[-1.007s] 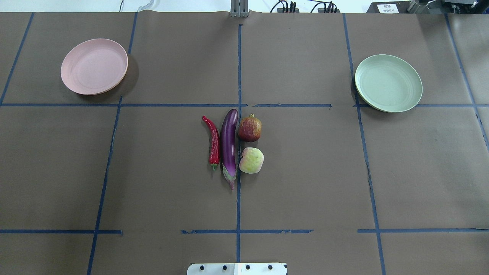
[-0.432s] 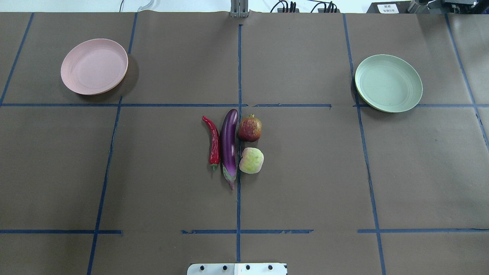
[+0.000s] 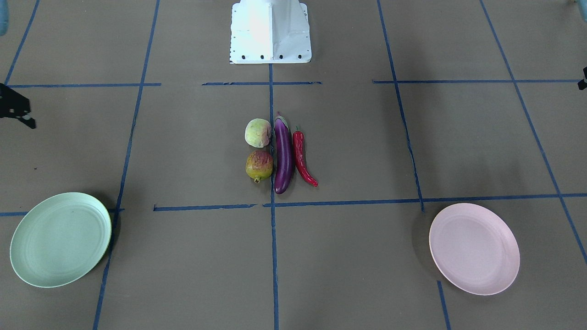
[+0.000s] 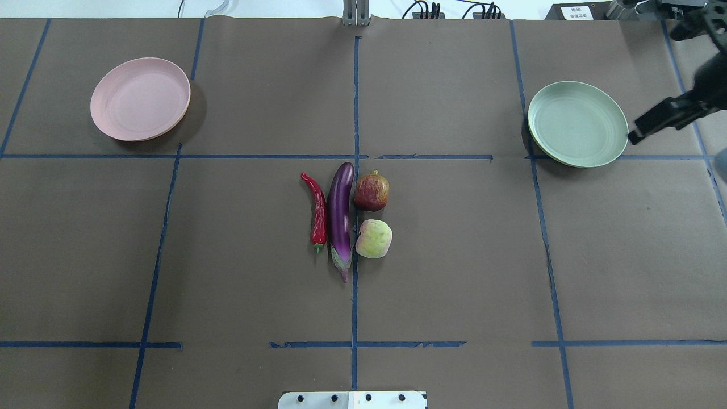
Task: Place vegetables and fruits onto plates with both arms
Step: 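Move the right gripper to the yellow-green pomegranate and grasp it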
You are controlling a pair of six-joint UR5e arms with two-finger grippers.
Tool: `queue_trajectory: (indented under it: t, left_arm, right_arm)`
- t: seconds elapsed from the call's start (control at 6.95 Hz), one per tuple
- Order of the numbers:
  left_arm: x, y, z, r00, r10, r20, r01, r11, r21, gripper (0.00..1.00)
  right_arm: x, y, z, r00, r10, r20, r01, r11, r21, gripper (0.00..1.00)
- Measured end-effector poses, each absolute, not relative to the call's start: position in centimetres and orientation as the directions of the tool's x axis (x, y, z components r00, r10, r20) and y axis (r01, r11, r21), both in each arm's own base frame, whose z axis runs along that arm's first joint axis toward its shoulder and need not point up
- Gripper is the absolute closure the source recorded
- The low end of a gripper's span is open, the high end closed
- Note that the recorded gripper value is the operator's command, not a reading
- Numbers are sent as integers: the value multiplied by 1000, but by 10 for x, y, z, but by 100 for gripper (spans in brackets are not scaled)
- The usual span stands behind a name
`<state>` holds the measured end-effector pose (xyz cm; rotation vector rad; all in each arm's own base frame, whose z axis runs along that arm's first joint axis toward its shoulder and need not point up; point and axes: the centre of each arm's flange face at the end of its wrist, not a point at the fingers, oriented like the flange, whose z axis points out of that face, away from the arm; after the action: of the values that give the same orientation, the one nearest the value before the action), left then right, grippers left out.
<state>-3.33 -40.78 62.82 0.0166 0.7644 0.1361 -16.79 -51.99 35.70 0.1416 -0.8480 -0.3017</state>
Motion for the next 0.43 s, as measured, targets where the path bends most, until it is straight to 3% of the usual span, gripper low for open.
queue_trajectory:
  t: [0.43]
  left_arm:
    - [-33,-408,628,713,130,-689,-118,991,65,0]
  right_arm:
    - [-356,-473,227,662,-146,735,64,988,138,0]
